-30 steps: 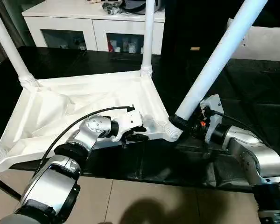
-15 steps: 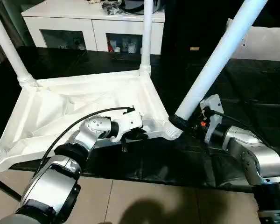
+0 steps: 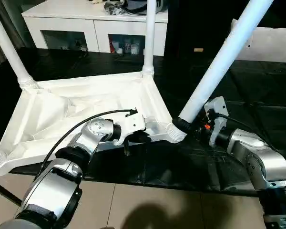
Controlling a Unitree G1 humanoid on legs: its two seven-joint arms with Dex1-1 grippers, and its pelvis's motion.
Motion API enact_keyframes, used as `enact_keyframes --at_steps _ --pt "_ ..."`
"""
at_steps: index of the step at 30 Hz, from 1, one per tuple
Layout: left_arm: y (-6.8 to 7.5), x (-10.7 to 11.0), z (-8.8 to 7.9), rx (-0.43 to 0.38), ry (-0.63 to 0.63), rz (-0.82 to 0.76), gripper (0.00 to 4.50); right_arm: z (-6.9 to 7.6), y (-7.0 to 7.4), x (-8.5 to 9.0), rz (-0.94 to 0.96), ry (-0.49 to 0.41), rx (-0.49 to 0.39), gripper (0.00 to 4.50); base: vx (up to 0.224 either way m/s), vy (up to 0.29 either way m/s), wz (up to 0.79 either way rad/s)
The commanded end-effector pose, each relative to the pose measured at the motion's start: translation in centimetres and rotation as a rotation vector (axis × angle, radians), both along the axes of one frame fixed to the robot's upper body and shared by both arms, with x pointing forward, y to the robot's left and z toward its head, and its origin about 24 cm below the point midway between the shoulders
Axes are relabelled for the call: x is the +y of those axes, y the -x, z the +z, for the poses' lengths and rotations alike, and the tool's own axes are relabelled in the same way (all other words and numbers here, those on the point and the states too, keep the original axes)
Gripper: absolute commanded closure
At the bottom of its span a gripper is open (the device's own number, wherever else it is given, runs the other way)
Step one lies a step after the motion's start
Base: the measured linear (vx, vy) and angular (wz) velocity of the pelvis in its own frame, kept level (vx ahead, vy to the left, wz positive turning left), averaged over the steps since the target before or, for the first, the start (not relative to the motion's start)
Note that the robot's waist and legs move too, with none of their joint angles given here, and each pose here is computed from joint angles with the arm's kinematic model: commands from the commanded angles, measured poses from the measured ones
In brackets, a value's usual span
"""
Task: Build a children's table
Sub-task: Insert table leg to table base
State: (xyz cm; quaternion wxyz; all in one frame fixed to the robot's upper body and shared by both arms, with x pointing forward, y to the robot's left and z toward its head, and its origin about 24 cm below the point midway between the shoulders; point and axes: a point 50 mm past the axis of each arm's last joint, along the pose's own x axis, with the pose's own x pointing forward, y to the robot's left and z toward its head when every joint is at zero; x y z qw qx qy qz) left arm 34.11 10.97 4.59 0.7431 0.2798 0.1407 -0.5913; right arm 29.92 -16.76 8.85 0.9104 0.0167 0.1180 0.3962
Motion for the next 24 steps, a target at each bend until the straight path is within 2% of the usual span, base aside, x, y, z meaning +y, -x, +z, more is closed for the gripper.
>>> enact_keyframes --at_steps 1,13,24 --pt "0.9 0.5 -1.1 0.032 -0.055 -0.060 4.50 1.1 0.0 0.3 0.034 0.009 -0.034 2.61 0.000 0.000 0.00" --pt "2.1 0.3 -0.9 0.068 -0.069 -0.198 4.50 0.9 -0.2 0.6 0.144 0.081 0.025 2.61 0.000 0.000 0.00" --pt "2.3 0.5 -0.6 0.076 -0.072 -0.210 4.50 1.1 -0.4 0.8 0.183 0.092 0.035 2.61 0.000 0.000 0.00"
